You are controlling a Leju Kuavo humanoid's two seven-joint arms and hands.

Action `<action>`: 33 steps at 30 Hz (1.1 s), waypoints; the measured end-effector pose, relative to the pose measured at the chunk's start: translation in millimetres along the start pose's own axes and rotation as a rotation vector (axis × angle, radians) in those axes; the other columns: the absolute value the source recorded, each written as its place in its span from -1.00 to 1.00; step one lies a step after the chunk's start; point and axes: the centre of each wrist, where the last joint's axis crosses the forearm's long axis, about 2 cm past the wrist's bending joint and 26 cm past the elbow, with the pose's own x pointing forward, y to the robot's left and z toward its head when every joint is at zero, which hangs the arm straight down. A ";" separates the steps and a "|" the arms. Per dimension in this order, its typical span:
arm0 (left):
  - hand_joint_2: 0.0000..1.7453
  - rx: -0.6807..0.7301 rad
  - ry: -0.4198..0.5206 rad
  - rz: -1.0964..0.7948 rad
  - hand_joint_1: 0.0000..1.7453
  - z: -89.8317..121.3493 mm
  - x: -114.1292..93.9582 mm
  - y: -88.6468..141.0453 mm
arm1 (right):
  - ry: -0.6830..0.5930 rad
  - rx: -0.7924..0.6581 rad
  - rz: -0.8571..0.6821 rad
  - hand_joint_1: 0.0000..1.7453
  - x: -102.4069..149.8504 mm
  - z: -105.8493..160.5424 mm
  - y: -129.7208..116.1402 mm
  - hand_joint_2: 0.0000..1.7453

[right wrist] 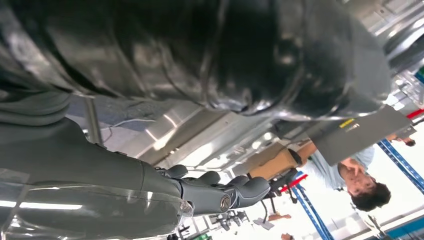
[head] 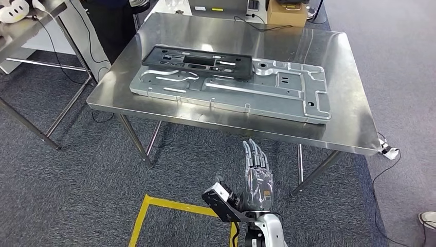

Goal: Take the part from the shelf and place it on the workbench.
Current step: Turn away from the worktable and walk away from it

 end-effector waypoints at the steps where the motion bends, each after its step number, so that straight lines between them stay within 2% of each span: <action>1: -1.00 0.000 0.000 0.000 -1.00 0.0 -0.1 0.0 | 0.000 0.000 0.000 -1.00 0.0 0.1 0.1 -1.00; 22: -1.00 0.001 -0.006 0.000 -1.00 -0.8 2.5 0.3 | -0.001 -0.004 -0.002 -1.00 0.9 -0.9 -0.3 -1.00; 33: -1.00 0.001 0.006 0.000 -1.00 1.1 -3.4 0.2 | 0.003 0.002 -0.002 -1.00 0.1 1.2 0.6 -1.00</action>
